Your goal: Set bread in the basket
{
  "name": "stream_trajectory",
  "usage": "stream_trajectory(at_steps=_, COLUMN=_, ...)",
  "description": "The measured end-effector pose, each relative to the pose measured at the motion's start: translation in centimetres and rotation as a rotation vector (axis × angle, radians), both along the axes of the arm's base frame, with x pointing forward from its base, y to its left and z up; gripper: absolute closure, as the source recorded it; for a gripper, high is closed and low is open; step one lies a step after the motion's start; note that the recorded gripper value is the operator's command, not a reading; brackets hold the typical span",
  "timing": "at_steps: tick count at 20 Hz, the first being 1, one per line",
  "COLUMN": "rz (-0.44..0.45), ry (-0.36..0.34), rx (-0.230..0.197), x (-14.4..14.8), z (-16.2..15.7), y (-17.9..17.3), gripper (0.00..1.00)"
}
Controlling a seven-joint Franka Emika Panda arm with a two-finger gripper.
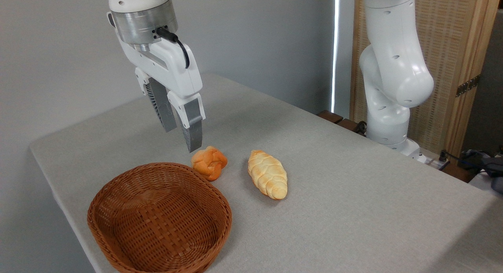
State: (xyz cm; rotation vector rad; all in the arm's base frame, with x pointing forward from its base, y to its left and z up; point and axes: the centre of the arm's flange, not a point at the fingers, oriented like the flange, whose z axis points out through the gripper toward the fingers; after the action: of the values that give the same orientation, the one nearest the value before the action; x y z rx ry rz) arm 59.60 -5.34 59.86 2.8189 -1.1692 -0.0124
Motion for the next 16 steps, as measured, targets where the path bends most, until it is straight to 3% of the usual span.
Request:
stream_trajectory(at_steps=5, rz=0.025, ry=0.002, rx=-0.008, x=0.2, z=-0.1, y=1.7, gripper=0.0)
stream_trajectory(at_steps=10, rz=0.026, ry=0.0, rx=-0.058, x=0.2, z=0.2, y=3.1, gripper=0.0)
stream_trajectory(at_steps=16, rz=0.026, ry=-0.005, rx=-0.066, x=0.0, z=0.5, y=3.3, gripper=0.0)
